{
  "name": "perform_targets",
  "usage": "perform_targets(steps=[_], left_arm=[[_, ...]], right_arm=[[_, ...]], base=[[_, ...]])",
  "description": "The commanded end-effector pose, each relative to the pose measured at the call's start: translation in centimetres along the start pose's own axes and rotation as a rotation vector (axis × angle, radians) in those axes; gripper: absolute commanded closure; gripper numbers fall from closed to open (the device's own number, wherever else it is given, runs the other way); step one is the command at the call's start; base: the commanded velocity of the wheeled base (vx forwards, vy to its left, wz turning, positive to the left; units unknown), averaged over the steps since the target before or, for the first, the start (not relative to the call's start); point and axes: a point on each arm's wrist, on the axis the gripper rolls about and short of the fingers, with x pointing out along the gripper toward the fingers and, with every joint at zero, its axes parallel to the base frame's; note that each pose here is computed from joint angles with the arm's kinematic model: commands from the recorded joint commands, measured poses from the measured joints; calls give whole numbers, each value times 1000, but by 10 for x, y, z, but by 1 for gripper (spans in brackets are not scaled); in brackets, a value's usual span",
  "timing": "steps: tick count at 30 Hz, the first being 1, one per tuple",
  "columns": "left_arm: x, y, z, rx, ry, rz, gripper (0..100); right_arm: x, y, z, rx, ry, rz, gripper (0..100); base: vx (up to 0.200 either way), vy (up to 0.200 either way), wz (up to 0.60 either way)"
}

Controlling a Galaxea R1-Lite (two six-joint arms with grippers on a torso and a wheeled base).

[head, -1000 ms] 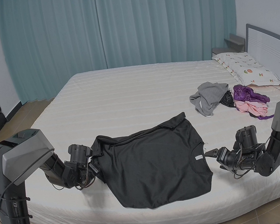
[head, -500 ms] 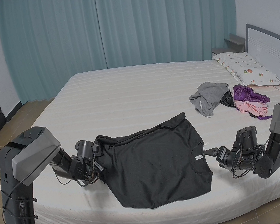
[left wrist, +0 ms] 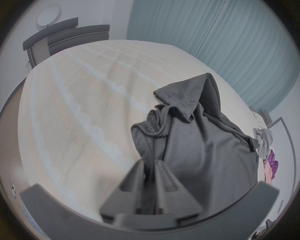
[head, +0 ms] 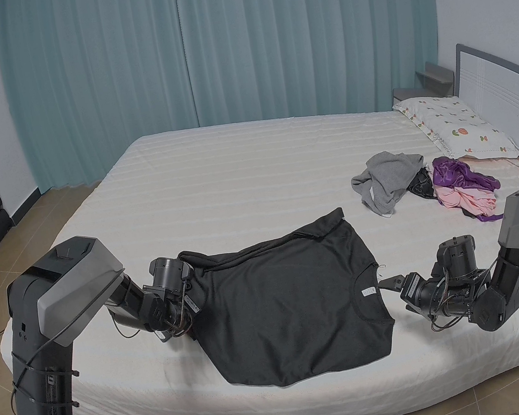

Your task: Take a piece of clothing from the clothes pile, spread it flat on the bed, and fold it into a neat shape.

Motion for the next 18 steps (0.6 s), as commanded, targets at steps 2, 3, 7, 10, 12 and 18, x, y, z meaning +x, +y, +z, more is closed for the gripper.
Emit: perform_targets(steps=[2,3,7,10,12,18], left_arm=[[-4,3,1,-6,1,6,100],[-4,4,1,-5,0,8,100],[-25,5,11,-17,-18,-9,100],[-37,8,13,-15,-21,-13,100],[-44,8,15,-17,-24,-19,100],[-67,20,18,31,-24,-10,100]], right_arm=[[0,0,0,1,1,-1,0],[0,0,0,1,1,-1,0],[1,-1,-1,0,5,-3,0],[1,-1,-1,0,6,-3,0],[3,-2,-1,2,7,-6,0],[8,-4,-4,2,21,-11,0]], base=[[0,0,0],[0,0,0],[0,0,0],[0,0,0],[0,0,0],[0,0,0]])
